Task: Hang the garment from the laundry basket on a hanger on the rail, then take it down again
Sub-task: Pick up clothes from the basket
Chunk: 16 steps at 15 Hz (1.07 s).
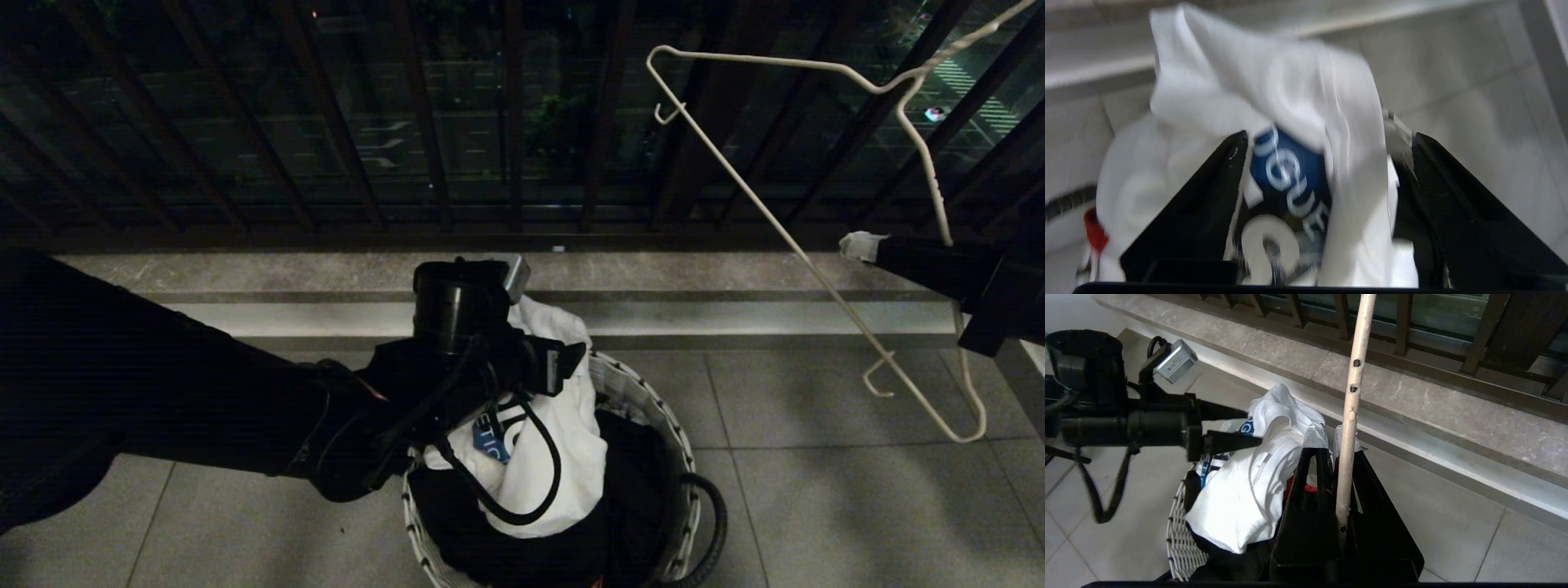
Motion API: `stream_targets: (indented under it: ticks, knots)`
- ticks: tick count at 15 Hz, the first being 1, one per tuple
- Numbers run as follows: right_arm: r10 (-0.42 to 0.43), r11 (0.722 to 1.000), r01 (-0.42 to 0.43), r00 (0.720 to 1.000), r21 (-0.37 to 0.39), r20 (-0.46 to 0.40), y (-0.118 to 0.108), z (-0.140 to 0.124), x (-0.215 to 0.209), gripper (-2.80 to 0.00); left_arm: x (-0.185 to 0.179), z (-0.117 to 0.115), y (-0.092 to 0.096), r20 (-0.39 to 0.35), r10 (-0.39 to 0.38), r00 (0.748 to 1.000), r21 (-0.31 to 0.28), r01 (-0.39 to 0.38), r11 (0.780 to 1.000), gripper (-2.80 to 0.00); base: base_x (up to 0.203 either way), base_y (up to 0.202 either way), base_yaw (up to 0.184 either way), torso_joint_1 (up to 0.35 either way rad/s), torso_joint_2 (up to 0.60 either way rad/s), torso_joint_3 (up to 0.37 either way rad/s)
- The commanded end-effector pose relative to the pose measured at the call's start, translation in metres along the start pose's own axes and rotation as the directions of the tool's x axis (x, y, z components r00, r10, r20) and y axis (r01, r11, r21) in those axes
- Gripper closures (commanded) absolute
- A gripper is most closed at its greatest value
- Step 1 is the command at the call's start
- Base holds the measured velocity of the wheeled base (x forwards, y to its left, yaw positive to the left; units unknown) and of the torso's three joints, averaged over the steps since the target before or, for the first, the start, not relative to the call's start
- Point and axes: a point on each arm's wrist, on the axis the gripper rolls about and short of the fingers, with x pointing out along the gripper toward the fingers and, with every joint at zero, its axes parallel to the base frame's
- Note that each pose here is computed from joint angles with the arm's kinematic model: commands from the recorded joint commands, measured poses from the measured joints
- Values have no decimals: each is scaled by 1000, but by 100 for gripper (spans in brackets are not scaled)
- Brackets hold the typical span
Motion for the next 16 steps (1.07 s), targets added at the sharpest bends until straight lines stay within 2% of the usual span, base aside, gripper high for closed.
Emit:
stream_targets:
  ticks: [1,4,5,8,11,16]
  knots:
    - [3,1000,-3,1000,-3,4,0,1,0,0,7,-7,0,9,0,1000,-1,0,1000,-280,0,0,0,0,0,0]
    - [3,1000,-3,1000,-3,4,0,1,0,0,13,-11,12,4,30,1000,32,-30,999,-280,0,0,0,0,0,0]
    - [3,1000,-3,1000,-4,4,0,1,0,0,12,-9,13,10,31,999,31,-32,999,0,0,0,0,0,0,0]
    - [3,1000,-3,1000,-3,4,0,1,0,0,4,1,12,35,28,999,31,-29,999,0,0,0,0,0,0,0]
    - [3,1000,-3,1000,-4,4,0,1,0,0,3,-2,15,24,36,999,61,-38,997,0,0,0,0,0,0,0]
    - [3,1000,-3,1000,-6,6,0,1,0,0,-3,3,20,13,50,999,67,-51,996,0,0,0,0,0,0,0]
